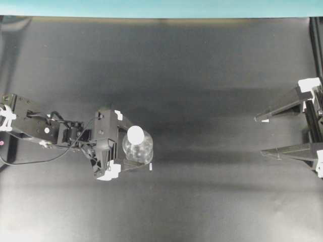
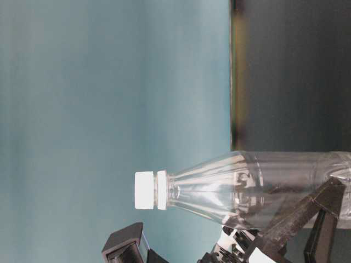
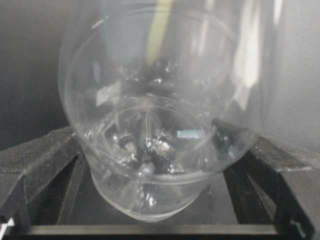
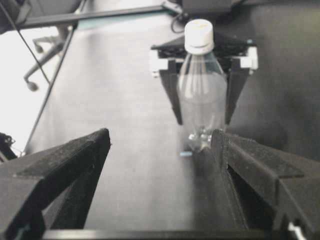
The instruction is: Open the bottle cap by holding the bottle with the left arm and twisting the cap with the right arm.
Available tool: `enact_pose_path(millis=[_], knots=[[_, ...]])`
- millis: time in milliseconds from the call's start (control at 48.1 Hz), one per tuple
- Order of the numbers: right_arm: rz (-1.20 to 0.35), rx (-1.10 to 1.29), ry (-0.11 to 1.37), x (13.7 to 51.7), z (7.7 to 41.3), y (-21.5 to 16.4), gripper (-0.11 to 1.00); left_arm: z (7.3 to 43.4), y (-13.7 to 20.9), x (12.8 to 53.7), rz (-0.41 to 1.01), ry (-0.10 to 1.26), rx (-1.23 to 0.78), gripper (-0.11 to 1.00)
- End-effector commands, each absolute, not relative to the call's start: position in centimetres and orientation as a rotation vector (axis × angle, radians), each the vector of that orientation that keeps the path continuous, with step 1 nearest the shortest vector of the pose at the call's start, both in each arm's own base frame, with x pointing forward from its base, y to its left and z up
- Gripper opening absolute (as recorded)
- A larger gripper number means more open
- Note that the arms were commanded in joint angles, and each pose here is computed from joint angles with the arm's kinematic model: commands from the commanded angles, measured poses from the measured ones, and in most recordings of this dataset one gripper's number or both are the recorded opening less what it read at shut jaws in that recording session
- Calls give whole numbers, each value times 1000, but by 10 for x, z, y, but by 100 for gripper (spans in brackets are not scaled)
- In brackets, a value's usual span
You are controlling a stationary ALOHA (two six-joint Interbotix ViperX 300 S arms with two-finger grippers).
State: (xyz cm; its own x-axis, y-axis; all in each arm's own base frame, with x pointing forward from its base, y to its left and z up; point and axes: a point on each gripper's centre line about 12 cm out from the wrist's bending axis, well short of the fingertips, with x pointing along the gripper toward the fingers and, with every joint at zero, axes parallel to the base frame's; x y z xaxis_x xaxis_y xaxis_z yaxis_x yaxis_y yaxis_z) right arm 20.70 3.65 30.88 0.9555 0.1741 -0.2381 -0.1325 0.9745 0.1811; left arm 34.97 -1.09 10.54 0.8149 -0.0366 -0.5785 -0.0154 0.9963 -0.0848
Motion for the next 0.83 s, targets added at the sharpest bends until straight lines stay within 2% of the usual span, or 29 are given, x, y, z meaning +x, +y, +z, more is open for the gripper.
enact_pose_path(millis=[0, 208, 810], knots=[[152, 177, 256, 208, 309, 36, 79, 110, -10, 352, -10, 605, -85, 99], [146, 195, 281, 205, 295, 35, 79, 109, -10, 351, -9, 609, -88, 99], [147, 202, 268, 199, 295, 34, 79, 109, -10, 352, -9, 608, -88, 99]])
